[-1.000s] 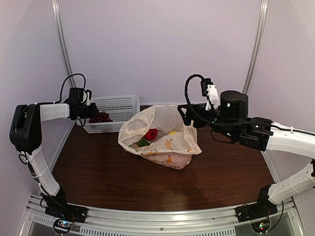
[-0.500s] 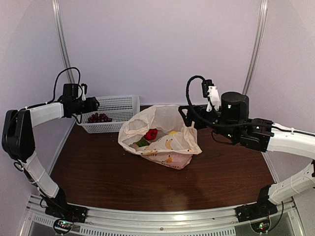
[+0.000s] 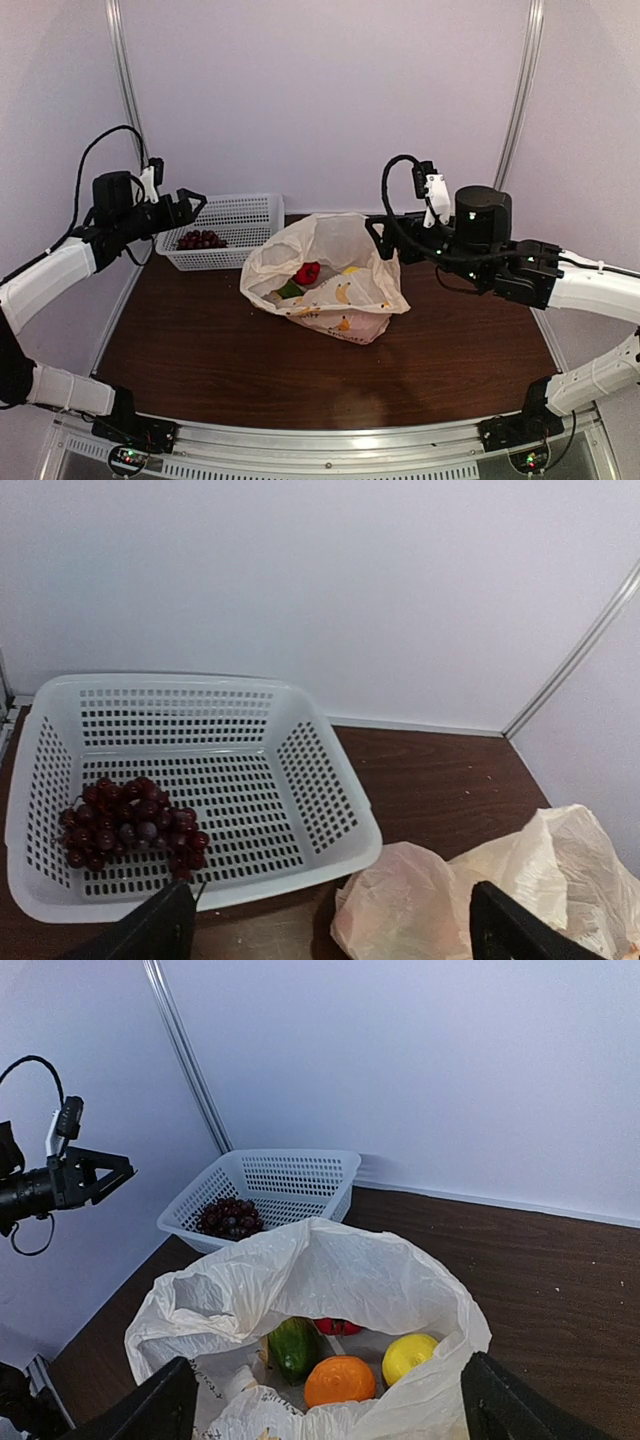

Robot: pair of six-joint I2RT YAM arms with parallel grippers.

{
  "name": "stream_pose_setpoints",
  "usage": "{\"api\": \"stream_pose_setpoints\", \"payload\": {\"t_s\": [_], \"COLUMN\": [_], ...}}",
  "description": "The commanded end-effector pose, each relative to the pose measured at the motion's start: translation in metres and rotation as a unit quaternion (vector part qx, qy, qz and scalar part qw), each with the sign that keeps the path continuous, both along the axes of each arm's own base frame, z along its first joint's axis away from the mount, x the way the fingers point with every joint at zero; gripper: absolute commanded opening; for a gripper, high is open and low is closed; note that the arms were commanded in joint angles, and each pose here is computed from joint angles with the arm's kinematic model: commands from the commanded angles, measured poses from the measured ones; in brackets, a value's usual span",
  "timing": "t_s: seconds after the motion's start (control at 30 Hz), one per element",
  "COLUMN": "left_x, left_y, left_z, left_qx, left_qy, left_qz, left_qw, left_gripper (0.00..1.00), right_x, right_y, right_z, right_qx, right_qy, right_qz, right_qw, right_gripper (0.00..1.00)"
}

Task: Untie the knot of the plastic bag and take out the fruit
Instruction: Place the fake fruit in the bin.

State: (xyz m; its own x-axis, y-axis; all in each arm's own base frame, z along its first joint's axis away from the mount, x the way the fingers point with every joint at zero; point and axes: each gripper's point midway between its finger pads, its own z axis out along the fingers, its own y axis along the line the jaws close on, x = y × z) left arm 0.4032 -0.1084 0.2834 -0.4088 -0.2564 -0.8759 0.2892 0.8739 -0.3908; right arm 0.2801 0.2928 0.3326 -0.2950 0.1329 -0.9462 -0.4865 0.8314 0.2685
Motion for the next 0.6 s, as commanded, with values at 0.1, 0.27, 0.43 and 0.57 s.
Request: {"api": "stream_pose_setpoints", "payload": {"t_s": [0.1,0.27,0.43,0.57], "left_x": [-0.066,-0.069,-0.062,-0.057], "left_y": [-0.088,-0.132,-0.174,-0.194], "left_z": [0.011,-0.014,-0.022,-0.022], "left_qx": [-0.054,-0.005,0.036,0.048], "left_qy": [-0.002,0.035,0.046,0.042], "left_qz": [-0.146,-0.198,-0.234,-0.25], "left_qw": [0.988,0.98,0.97,0.966], "left_gripper": [0.98,0.98,0.97,0.97], "right_x": [0.003,0.001,0.003,0.005], "right_y": [-0.017,-0.02,-0.023,-0.019], "right_z": [-0.026,-0.043,-0.056,-0.074], "right_qx": [-0.07,-0.075,-0.063,-0.063], "right_qy": [0.038,0.068,0.097,0.122], "right_qz": [-0.035,-0.042,-0.059,-0.066], "right_qw": [0.996,0.994,0.992,0.988], "right_gripper": [0.98,0.99,0.99,0.99]}}
